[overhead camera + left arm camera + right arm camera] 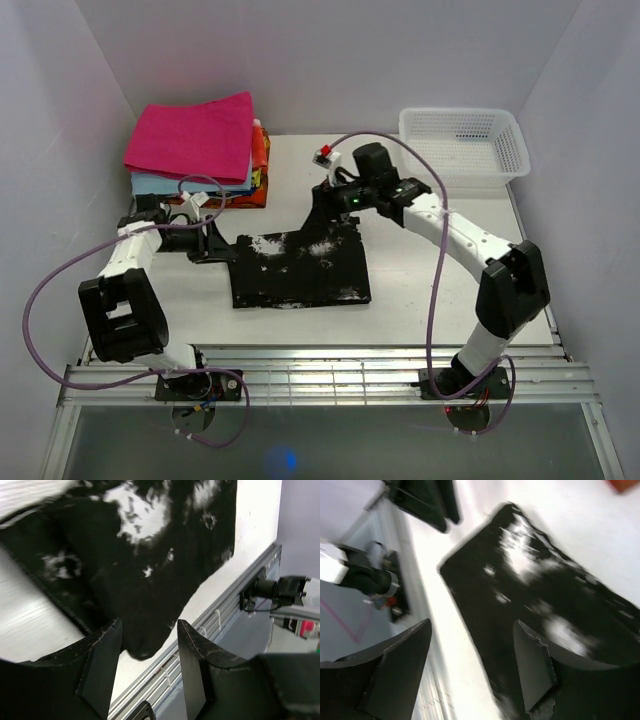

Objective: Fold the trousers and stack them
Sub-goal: Fold the trousers

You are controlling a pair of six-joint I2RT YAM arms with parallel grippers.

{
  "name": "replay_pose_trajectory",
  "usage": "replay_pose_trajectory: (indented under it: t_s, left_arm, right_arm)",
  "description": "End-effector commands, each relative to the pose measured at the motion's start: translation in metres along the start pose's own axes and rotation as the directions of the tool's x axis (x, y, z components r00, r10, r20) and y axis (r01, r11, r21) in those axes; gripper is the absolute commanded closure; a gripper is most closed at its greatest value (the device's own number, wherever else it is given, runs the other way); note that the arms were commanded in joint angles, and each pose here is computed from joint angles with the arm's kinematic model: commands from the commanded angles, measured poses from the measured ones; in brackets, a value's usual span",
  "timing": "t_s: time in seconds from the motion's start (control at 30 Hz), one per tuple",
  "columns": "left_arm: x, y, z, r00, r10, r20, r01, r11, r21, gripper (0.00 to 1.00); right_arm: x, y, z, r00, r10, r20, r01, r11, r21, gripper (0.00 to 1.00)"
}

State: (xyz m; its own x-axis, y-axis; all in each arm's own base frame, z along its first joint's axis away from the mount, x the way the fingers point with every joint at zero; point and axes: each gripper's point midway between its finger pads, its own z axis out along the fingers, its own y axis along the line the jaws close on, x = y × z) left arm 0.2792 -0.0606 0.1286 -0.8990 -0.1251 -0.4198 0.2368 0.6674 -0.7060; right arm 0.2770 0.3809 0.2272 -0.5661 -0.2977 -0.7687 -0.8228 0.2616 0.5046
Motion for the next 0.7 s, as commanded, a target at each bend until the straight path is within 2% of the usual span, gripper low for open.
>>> replay_pose_trajectory:
  t_s: [0.0,0.07,0.1,0.13,0.23,0.27,0.33,0.4,0.47,0.53,0.57,0.63,0.67]
  left_arm:
    - [0.018,-0.009,0.025,0.996,0.014,-0.092,-0.010,0.999,0.042,0.43]
    - [0.027,0.000,0.037,0.992,-0.001,-0.124,0.003,1.000,0.014,0.44]
    - [0.034,0.009,0.046,0.987,-0.028,-0.160,0.028,1.000,-0.004,0.50]
    - [0.038,0.016,0.049,0.984,-0.052,-0.173,0.049,0.999,-0.019,0.64]
    - [0.044,0.044,0.063,0.971,-0.106,-0.213,0.090,0.992,-0.083,0.82]
    - [0.041,0.050,0.067,0.972,-0.107,-0.211,0.089,0.992,-0.093,0.92]
    - [0.036,0.066,0.077,0.962,-0.151,-0.226,0.125,0.984,-0.123,1.00]
    - [0.018,0.076,0.083,0.970,-0.132,-0.206,0.106,0.985,-0.134,1.00]
    - [0.007,0.082,0.093,0.973,-0.121,-0.198,0.097,0.987,-0.129,1.00]
    - [-0.008,0.074,0.105,0.977,-0.036,-0.211,0.011,0.993,-0.118,1.00]
    - [-0.010,0.069,0.109,0.975,0.012,-0.222,-0.036,0.994,-0.107,0.99]
    - [-0.016,0.054,0.114,0.971,0.087,-0.225,-0.110,0.990,-0.091,0.88]
    - [-0.019,0.040,0.121,0.965,0.144,-0.219,-0.162,0.984,-0.067,0.82]
  right_arm:
    - [0.067,-0.053,-0.044,0.982,-0.038,-0.187,0.061,0.991,0.121,0.30]
    - [0.093,-0.065,-0.056,0.977,0.016,-0.211,0.013,0.991,0.133,0.36]
    - [0.103,-0.066,-0.057,0.975,0.006,-0.224,0.019,0.994,0.112,0.39]
    - [0.113,-0.066,-0.057,0.971,0.017,-0.240,0.009,0.994,0.106,0.42]
    - [0.156,-0.072,-0.055,0.950,0.052,-0.308,-0.023,0.995,0.097,0.45]
    - [0.170,-0.081,-0.055,0.940,0.076,-0.333,-0.034,0.991,0.129,0.49]
    - [0.204,-0.093,-0.060,0.913,0.138,-0.383,-0.073,0.981,0.179,0.60]
    - [0.229,-0.104,-0.070,0.891,0.224,-0.394,-0.144,0.964,0.222,0.66]
    - [0.235,-0.116,-0.081,0.892,0.259,-0.370,-0.163,0.949,0.271,0.68]
    - [0.235,-0.125,-0.094,0.899,0.243,-0.365,-0.122,0.939,0.323,0.71]
    - [0.221,-0.129,-0.104,0.920,0.203,-0.335,-0.077,0.932,0.353,0.72]
    - [0.200,-0.141,-0.122,0.938,0.128,-0.322,0.025,0.902,0.431,0.75]
    - [0.175,-0.140,-0.137,0.958,0.058,-0.282,0.086,0.878,0.472,0.76]
